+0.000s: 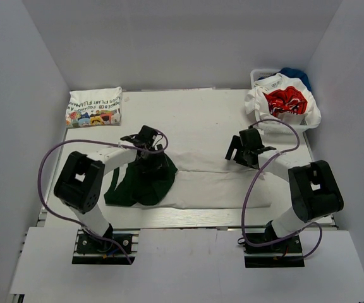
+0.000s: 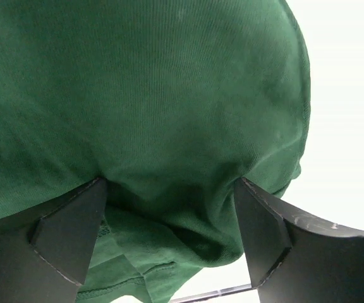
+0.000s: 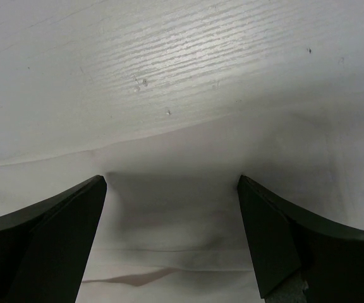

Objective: Fold and stack the t-shirts

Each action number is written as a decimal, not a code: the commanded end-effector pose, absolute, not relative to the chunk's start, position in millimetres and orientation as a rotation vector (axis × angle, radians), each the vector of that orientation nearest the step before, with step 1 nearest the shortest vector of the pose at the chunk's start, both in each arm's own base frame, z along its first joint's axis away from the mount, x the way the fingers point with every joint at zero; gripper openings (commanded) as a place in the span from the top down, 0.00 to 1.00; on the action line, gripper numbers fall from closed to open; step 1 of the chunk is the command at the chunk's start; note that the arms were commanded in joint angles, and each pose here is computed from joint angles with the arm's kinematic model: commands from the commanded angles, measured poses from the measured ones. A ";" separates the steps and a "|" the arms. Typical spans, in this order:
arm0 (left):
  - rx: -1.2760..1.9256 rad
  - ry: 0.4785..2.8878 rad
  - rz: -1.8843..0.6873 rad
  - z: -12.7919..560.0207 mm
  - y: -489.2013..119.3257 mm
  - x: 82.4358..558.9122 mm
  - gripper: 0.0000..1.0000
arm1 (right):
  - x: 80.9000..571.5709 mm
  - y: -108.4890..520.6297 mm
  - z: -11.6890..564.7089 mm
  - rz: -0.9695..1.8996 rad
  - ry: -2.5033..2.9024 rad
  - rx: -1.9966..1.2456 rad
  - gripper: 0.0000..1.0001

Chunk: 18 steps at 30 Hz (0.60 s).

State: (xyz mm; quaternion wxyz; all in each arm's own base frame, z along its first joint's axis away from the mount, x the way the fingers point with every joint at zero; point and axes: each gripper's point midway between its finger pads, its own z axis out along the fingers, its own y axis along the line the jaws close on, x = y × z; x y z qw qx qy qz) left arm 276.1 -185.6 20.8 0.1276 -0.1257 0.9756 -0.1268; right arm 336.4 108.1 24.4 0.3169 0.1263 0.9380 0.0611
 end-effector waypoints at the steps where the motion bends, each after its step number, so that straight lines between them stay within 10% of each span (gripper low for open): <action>1: -0.338 2.842 -0.248 -17.7 -181.8 309.2 0.07 | 294.9 110.7 0.9 0.190 2.604 0.383 0.10; 9: -0.105 2.565 -0.491 16.1 -282.7 551.4 0.07 | 198.8 173.8 -2.8 0.407 2.775 0.121 0.10; 18: -0.113 2.245 -0.913 14.3 -359.5 615.9 0.00 | 136.0 230.9 20.7 0.560 2.738 -0.315 0.10</action>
